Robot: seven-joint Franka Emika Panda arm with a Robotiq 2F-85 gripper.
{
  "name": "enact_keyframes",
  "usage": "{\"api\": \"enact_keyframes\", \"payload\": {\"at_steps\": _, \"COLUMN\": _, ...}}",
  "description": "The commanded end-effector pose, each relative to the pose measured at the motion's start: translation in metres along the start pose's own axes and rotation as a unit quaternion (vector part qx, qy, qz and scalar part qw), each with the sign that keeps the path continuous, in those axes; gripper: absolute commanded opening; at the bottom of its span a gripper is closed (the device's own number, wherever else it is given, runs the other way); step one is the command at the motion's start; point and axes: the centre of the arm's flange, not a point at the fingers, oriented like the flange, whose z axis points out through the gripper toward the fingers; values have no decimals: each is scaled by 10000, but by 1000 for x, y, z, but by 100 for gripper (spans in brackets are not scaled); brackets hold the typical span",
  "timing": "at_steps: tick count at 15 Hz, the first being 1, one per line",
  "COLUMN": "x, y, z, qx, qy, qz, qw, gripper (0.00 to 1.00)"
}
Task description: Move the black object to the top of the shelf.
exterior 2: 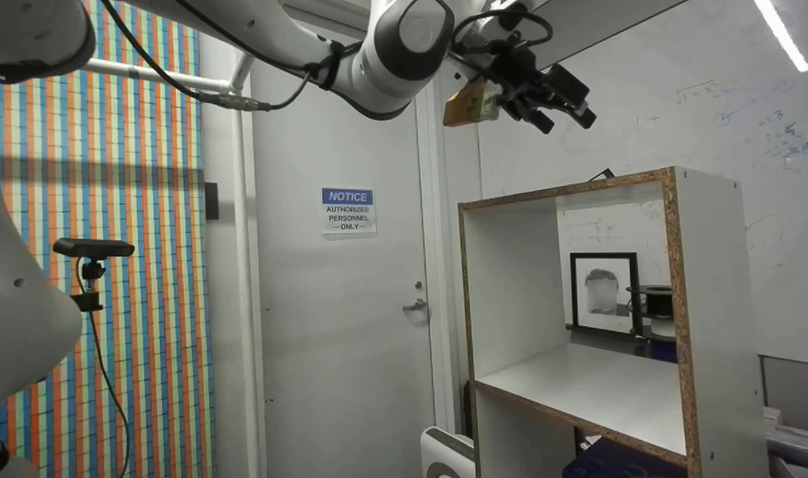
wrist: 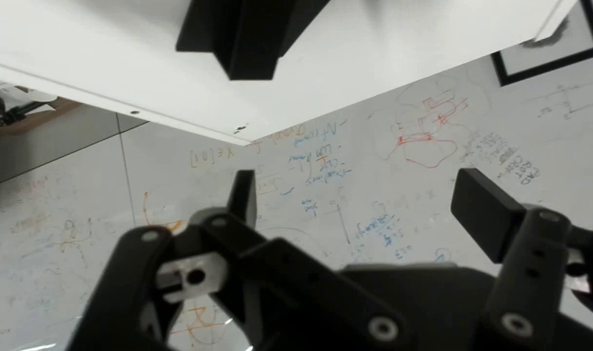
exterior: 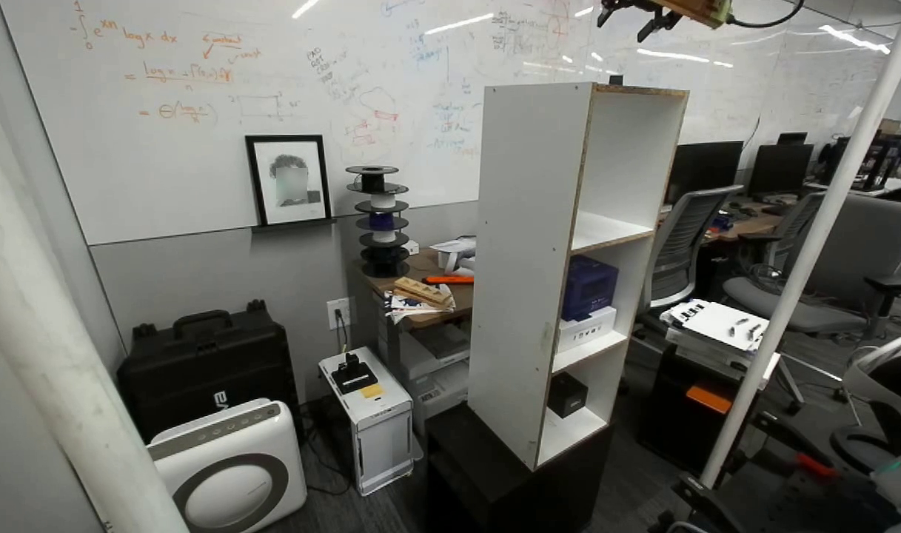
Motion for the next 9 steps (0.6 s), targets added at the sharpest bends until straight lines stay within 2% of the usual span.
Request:
{"api": "enact_keyframes", "payload": {"at_steps": 1, "x": -40, "y": -24, "z": -33, "qx": 447, "qy": -691, "qz": -464, "qw": 9955, "gripper": 100}}
{"api": "enact_keyframes", "payload": {"at_steps": 3, "x": -76, "y": -36, "z": -25, "qx": 734, "qy": -1261, "qz": -552, "qw": 9878, "gripper": 100}}
{"api": "enact_keyframes", "payload": {"at_steps": 6, "x": -134, "y": -45, "z": -16, "qx": 1101, "qy": -2144, "qz": -829, "qw": 9670, "gripper": 100}}
{"api": "enact_keyframes", "payload": {"at_steps": 8, "x": -149, "y": -45, "z": -23, "qx": 1262, "qy": -2396, "qz": -1104, "qw": 9563, "gripper": 100}}
{"api": "enact_keyframes", "payload": {"at_steps": 9, "x": -163, "y": -44, "z": -27, "qx": 1289, "qy": -2664, "qz": -1244, "qw": 9471, "gripper": 100}}
